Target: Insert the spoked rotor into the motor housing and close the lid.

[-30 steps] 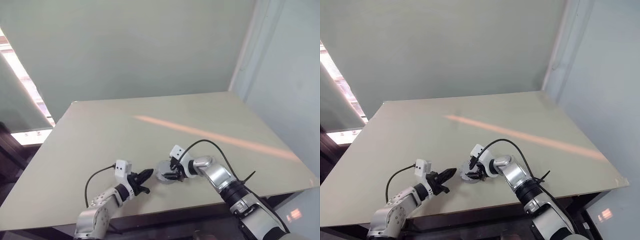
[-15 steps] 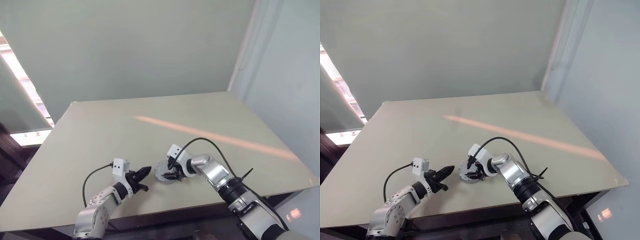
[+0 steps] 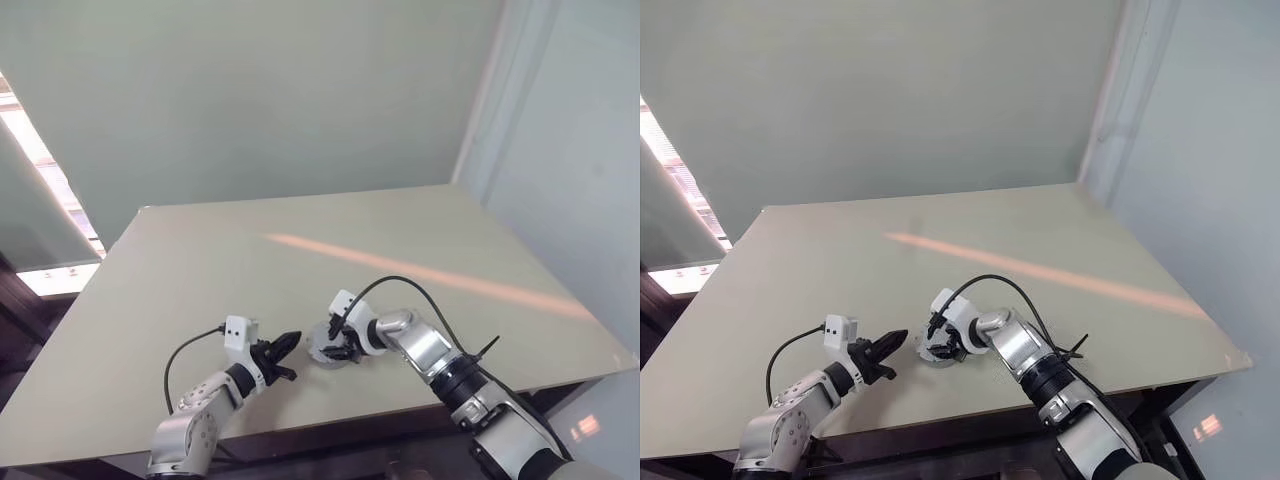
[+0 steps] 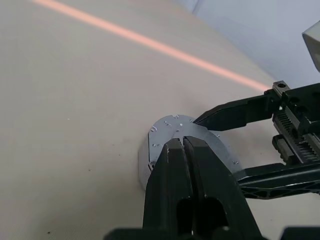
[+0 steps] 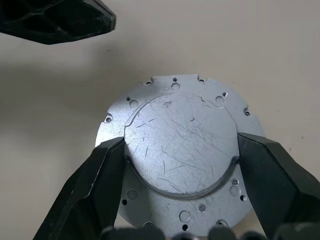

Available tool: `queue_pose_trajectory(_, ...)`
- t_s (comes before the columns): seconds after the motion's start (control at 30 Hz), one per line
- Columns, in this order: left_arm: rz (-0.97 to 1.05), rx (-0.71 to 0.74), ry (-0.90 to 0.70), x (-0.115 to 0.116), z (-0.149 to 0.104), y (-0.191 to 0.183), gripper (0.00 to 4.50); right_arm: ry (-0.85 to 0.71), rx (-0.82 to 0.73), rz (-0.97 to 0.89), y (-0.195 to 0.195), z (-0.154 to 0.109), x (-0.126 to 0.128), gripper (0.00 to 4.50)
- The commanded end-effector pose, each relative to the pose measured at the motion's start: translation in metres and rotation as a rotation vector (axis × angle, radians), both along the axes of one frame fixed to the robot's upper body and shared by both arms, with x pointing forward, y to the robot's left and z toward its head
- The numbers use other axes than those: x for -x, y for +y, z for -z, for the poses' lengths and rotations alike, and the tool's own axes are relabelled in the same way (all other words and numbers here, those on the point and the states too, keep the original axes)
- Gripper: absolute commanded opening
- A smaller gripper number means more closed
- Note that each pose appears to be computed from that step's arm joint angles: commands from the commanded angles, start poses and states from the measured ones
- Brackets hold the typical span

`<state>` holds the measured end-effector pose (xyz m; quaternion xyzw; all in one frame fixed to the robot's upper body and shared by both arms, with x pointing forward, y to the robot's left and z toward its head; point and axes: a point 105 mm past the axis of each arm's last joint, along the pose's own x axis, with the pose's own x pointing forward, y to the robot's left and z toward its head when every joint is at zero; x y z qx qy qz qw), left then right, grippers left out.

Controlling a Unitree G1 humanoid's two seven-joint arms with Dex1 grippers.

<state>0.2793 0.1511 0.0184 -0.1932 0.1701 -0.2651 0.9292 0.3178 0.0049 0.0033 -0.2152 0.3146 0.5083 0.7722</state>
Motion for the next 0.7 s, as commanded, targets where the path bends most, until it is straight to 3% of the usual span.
queue_pose_trajectory(0.03, -0.005, -0.008, -0.05, -0.006, -0.01, 0.001, 0.0, 0.105, 0.179, 0.025, -0.029, 0.043, 0.017, 3.24)
queue_pose_trajectory(0.7, 0.03, -0.026, -0.052, -0.009, -0.005, -0.017, 0.0, 0.1, 0.207, 0.001, -0.034, 0.043, 0.014, 3.24)
